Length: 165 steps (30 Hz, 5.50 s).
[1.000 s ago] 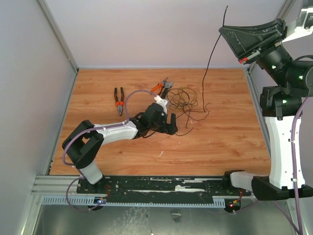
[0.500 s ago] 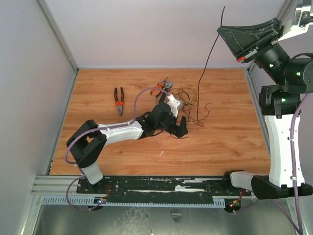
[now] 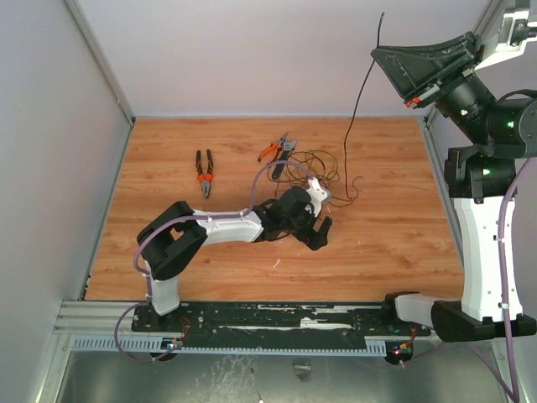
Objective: Zip-tie the wires
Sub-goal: Straighten the cable at the center of the board.
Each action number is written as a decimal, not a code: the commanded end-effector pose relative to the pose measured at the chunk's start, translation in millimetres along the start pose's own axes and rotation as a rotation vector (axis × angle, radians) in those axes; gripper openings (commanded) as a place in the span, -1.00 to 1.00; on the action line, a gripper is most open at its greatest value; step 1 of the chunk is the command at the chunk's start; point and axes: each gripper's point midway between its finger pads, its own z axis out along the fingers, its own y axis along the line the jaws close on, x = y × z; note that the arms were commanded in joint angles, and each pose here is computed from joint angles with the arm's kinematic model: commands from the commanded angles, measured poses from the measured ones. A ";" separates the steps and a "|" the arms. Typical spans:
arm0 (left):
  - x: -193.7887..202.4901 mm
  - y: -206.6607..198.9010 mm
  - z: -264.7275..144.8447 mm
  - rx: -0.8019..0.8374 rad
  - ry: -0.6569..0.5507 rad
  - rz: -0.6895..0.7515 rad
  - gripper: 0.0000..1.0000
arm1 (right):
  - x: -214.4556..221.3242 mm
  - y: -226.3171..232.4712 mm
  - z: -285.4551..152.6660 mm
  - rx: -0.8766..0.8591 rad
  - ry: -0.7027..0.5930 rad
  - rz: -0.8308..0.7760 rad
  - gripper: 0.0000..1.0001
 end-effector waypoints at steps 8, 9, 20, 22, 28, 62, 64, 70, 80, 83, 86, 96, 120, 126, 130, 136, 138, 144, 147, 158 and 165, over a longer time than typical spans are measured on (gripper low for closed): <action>-14.3 -4.9 34.5 -0.026 -0.024 0.119 0.71 | -9.8 13.6 -2.5 -0.010 -0.011 -0.028 -1.00; -11.7 -4.4 36.7 -0.031 -0.018 0.119 0.65 | -9.4 13.7 -2.6 -0.010 -0.010 -0.028 -1.00; -14.2 8.7 10.7 -0.130 -0.057 0.094 -0.90 | -12.0 -1.3 -6.0 0.087 -0.022 -0.063 -1.00; -19.6 8.2 -1.2 -0.137 -0.082 0.085 -1.00 | -13.0 -7.7 -7.8 0.127 -0.025 -0.074 -1.00; -40.9 -8.1 -56.3 -0.030 -0.205 0.041 -1.00 | -6.5 -58.0 -22.8 0.365 -0.006 -0.128 -1.00; 32.2 230.7 -350.4 -0.747 -0.987 -1.162 -1.00 | 192.5 -251.6 -396.1 1.632 0.261 0.011 -1.00; 48.5 240.1 -353.8 -0.831 -0.995 -1.218 -1.00 | 205.1 -253.9 -414.3 1.694 0.238 0.033 -1.00; 94.8 260.0 -355.1 -1.038 -0.953 -1.339 -1.00 | 247.6 -260.0 -467.8 1.894 0.216 0.111 -1.00; 140.7 282.5 -350.0 -1.235 -0.829 -1.477 -1.00 | 267.9 -264.3 -522.3 2.110 0.291 0.045 -1.00; 150.6 287.7 -346.8 -1.253 -0.818 -1.513 -1.00 | 275.1 -267.3 -534.3 2.153 0.308 0.038 -1.00; 155.6 293.2 -347.8 -1.275 -0.832 -1.514 -1.00 | 282.9 -270.8 -544.6 2.193 0.331 0.042 -1.00; 163.2 305.3 -363.4 -1.362 -0.939 -1.375 -1.00 | 308.4 -274.5 -573.7 2.273 0.435 0.034 -1.00; 180.2 345.4 -399.5 -1.827 -0.675 -1.210 -1.00 | 311.4 -295.0 -568.6 2.254 0.416 0.071 -1.00; 188.4 354.0 -391.3 -1.854 -0.548 -1.166 -1.00 | 304.7 -298.3 -566.3 2.247 0.412 0.044 -1.00; 196.0 360.5 -380.1 -1.866 -0.441 -1.147 -1.00 | 308.0 -301.9 -564.3 2.227 0.427 0.055 -1.00; 197.3 361.2 -370.9 -1.874 -0.408 -1.123 -1.00 | 313.8 -304.7 -559.2 2.216 0.446 0.054 -1.00; 197.2 361.1 -370.3 -1.886 -0.400 -1.107 -1.00 | 315.4 -305.9 -555.5 2.213 0.448 0.043 -1.00; 200.1 361.4 -374.6 -1.953 -0.352 -1.058 -1.00 | 318.1 -306.6 -553.8 2.225 0.452 0.039 -1.00; 200.1 363.3 -375.8 -1.972 -0.338 -1.049 -1.00 | 316.5 -308.8 -553.3 2.229 0.445 0.037 -1.00; 201.2 372.9 -369.8 -1.986 -0.283 -1.036 -1.00 | 302.1 -314.3 -558.6 2.277 0.451 -0.023 -1.00; 201.6 372.8 -369.2 -1.984 -0.276 -1.035 -1.00 | 302.4 -313.7 -557.9 2.272 0.462 -0.027 -1.00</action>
